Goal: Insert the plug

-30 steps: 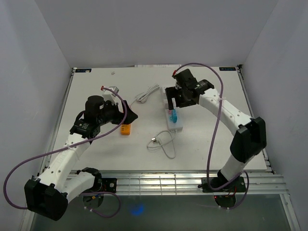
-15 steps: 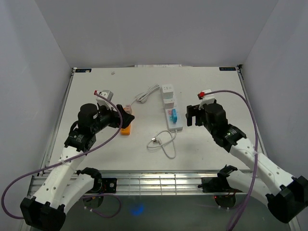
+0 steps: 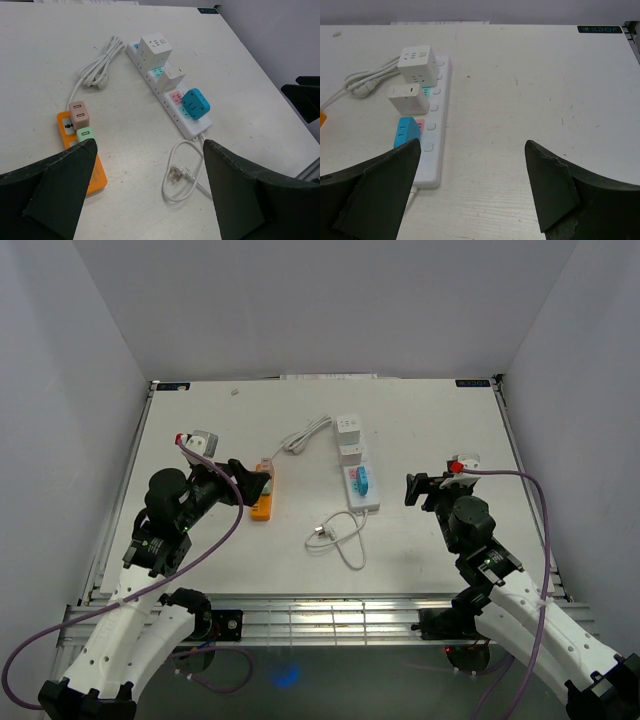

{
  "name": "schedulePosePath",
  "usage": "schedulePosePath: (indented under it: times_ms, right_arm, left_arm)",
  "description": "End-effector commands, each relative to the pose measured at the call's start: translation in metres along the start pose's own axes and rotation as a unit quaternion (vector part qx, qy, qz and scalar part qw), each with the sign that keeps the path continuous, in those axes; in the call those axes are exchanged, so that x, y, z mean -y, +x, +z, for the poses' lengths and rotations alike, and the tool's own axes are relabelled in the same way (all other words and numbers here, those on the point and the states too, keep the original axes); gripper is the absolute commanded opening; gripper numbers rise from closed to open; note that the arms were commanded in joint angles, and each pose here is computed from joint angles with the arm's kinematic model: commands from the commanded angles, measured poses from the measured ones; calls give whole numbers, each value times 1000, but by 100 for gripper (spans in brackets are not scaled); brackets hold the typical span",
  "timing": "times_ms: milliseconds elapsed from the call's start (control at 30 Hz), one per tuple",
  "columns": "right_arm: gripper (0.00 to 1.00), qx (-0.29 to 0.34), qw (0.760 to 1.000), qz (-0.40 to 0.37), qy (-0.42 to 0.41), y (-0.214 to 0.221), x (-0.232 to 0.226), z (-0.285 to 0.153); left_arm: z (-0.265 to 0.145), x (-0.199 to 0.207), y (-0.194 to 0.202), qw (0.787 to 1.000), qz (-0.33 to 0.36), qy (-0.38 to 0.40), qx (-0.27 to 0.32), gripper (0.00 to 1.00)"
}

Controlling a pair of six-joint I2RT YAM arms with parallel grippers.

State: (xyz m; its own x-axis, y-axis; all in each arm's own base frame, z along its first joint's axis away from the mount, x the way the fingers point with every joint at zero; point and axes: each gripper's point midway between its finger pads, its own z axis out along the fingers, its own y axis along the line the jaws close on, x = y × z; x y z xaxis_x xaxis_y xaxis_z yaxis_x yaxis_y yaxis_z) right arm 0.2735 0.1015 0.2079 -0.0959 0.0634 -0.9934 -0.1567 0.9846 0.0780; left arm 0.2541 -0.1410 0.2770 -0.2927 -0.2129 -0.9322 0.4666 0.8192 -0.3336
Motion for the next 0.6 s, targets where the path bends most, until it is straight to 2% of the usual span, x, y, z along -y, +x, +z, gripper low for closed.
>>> schedulePosePath:
  times_ms: [0, 567]
  right_arm:
    - [89, 41, 999, 20, 7, -19, 1, 2]
    - [89, 57, 998, 29, -8, -28, -2, -3]
  left_arm:
    - [0, -6, -4, 1000, 6, -12, 13, 98]
    - [-1, -3, -3, 1000, 3, -4, 9, 98]
